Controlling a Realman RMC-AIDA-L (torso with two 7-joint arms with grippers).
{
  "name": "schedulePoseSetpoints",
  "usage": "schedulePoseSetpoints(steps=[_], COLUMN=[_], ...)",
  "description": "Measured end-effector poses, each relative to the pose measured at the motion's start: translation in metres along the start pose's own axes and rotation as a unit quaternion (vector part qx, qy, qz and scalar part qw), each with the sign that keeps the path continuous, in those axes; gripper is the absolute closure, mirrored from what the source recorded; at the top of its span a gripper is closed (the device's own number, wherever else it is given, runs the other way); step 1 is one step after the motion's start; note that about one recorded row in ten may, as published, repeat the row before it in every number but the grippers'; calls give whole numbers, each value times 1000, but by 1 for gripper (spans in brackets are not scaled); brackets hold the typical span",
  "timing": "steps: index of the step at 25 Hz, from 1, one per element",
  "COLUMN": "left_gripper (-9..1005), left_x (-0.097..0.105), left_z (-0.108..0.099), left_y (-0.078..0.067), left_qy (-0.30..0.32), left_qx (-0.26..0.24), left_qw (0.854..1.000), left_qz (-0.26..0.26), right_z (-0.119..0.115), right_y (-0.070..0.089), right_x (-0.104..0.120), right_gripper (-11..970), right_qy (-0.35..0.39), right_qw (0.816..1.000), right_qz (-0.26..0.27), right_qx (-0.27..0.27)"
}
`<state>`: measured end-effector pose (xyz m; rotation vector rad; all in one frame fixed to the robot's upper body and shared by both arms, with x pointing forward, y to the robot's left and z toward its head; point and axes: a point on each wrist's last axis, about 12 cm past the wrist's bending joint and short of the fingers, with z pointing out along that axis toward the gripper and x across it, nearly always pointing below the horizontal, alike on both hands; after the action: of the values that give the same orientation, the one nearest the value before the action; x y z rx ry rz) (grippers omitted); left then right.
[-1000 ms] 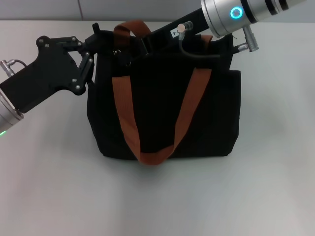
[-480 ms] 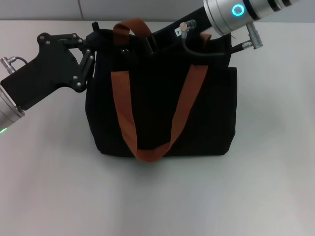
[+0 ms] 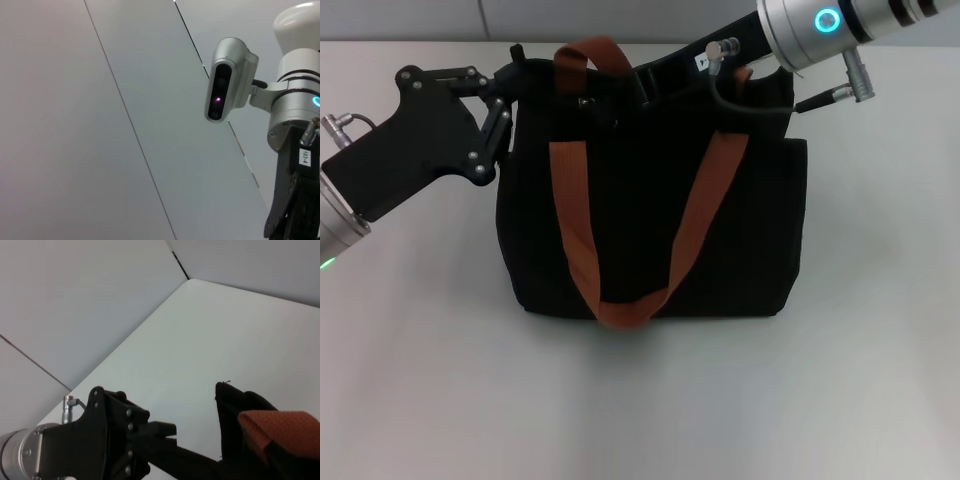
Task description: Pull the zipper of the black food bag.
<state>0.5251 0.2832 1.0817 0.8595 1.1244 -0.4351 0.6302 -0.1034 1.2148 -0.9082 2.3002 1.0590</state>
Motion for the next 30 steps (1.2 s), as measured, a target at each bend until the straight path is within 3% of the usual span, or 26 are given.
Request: schedulePoseSetpoints(steps=[30], left_gripper=[928], left_x=[8], left_z=[-4], left_y=[1], left_qy=[30], left_qx=[-22], left_qw=[999], left_qz=[-3], right_z=[-20], right_y=[-8], right_x=[20], right_gripper=[959], right_qy=[-2], right_qw=[1000], right_qz=[23], right_qx=[21])
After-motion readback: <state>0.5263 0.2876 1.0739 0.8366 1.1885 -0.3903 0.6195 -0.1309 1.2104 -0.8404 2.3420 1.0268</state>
